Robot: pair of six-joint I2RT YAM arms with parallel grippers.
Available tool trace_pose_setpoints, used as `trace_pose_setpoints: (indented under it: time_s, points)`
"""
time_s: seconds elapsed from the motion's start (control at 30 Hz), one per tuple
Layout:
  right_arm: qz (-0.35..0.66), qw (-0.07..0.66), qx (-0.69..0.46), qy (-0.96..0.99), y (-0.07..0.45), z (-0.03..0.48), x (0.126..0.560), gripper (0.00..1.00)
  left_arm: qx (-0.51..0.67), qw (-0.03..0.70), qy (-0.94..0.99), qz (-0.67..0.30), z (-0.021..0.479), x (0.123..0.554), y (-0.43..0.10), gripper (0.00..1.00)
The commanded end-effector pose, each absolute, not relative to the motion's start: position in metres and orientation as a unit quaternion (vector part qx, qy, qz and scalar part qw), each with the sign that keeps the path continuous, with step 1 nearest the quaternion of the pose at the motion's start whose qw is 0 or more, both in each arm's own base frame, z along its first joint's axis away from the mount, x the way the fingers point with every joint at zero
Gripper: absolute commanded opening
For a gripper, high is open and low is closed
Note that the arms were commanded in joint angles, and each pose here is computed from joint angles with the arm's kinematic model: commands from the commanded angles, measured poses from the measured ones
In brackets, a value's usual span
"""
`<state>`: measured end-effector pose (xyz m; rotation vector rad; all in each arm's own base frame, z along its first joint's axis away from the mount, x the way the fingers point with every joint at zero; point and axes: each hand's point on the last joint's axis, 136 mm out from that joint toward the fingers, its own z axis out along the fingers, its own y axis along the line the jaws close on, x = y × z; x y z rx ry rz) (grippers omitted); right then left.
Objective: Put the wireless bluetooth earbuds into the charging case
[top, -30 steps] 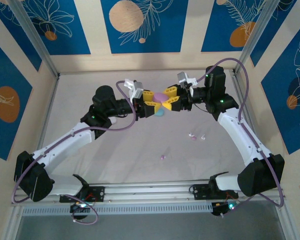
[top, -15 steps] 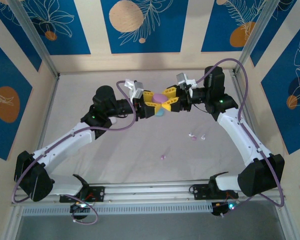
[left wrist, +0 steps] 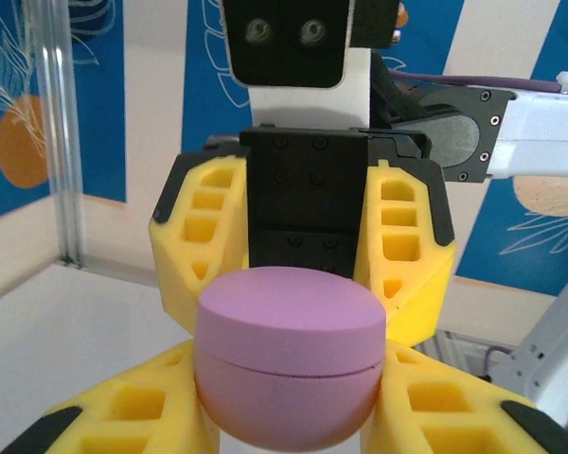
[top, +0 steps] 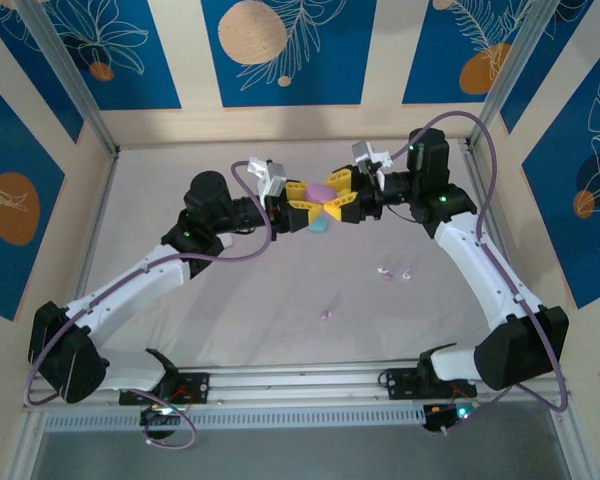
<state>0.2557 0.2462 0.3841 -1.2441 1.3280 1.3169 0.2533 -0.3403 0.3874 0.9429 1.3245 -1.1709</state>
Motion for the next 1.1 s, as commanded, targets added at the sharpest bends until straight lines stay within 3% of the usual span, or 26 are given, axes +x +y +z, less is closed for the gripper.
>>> trace_pose_setpoints:
  time_s: [0.0,0.57,0.63,0.83,1.07]
  points:
    - [0.553,0.399,-0.458,0.570,0.242,0.390,0.266,0.50,0.422,0.559,0.526,-0.483,0.396,0.241,-0.339,0.23]
    - [0.564,0.361,-0.382,0.636,0.240,0.398,0.293,0.59,0.413,0.584,0.511,-0.477,0.396,0.244,-0.339,0.23]
    - [0.567,0.357,-0.375,0.640,0.240,0.401,0.293,0.66,0.407,0.589,0.511,-0.476,0.395,0.246,-0.339,0.22]
    - [0.573,0.353,-0.358,0.648,0.234,0.421,0.285,0.72,0.382,0.601,0.528,-0.463,0.384,0.256,-0.335,0.22]
    - [0.502,0.392,-0.207,0.743,0.193,0.409,0.320,0.77,0.342,0.624,0.540,-0.450,0.373,0.266,-0.325,0.21]
